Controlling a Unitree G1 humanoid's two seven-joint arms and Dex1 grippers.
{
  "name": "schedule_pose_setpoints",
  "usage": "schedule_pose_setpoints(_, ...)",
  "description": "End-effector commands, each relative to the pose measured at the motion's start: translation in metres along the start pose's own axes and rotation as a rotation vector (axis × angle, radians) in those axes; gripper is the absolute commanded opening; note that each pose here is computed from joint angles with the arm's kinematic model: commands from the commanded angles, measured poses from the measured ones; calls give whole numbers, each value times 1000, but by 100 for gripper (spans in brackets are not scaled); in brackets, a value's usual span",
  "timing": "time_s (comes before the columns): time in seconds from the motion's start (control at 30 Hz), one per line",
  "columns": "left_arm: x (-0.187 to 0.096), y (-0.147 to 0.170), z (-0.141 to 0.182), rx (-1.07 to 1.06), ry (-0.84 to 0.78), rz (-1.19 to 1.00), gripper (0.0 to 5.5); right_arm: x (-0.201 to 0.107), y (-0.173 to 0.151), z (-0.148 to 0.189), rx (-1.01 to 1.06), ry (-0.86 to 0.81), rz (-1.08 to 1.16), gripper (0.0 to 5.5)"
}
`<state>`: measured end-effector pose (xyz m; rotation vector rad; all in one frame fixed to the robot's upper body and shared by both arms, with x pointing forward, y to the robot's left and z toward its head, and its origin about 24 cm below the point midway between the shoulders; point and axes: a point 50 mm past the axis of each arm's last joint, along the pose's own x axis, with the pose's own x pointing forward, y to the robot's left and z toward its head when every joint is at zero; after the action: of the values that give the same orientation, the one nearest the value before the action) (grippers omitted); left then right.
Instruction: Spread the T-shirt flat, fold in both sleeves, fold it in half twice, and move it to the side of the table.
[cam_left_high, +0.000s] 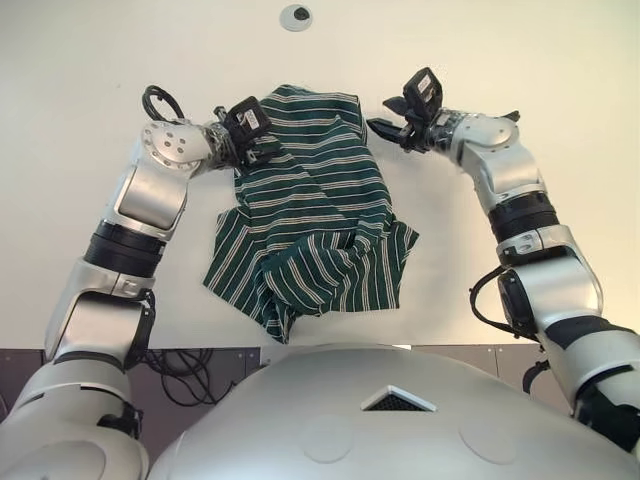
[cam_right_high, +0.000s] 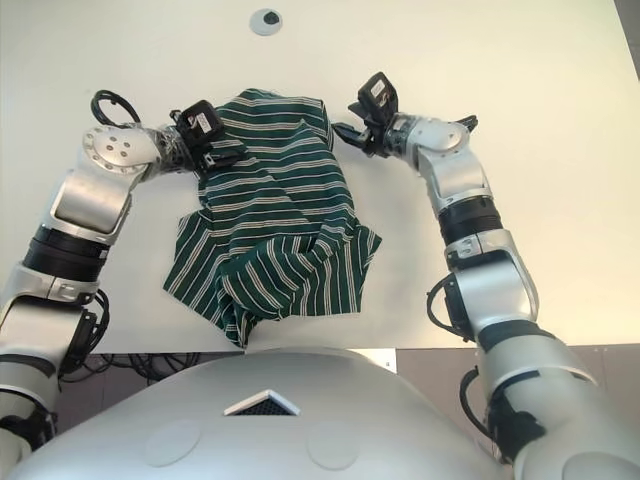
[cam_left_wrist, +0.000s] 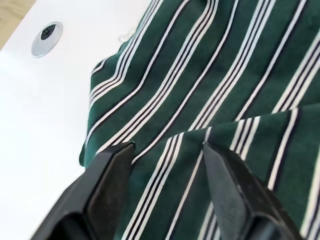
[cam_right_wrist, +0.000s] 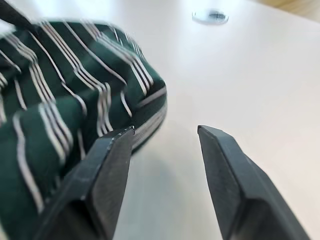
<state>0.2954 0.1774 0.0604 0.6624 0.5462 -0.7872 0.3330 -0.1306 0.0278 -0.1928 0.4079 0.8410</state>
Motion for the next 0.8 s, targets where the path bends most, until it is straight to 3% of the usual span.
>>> schedule_pose_setpoints(0.03,3,0,2,14,-1,-9,248,5,0,-2,-70,35,36,234)
schedule_pose_setpoints(0.2,3,0,-2,18,15,-10,248,5,1,-3,-161,74,62,234)
schedule_pose_setpoints(0.37,0,3,-17,140,132,-22,248,7,-9,-7,-609,300,12,234)
schedule_pose_setpoints(0.57,1,11,-20,201,166,-34,248,2,-38,6,-907,411,-144,234)
schedule_pose_setpoints(0.73,22,20,-6,291,135,-15,248,-2,-55,41,-1129,319,-324,234)
schedule_pose_setpoints(0.8,34,20,13,281,36,-8,248,-6,-60,56,-1086,201,-419,234)
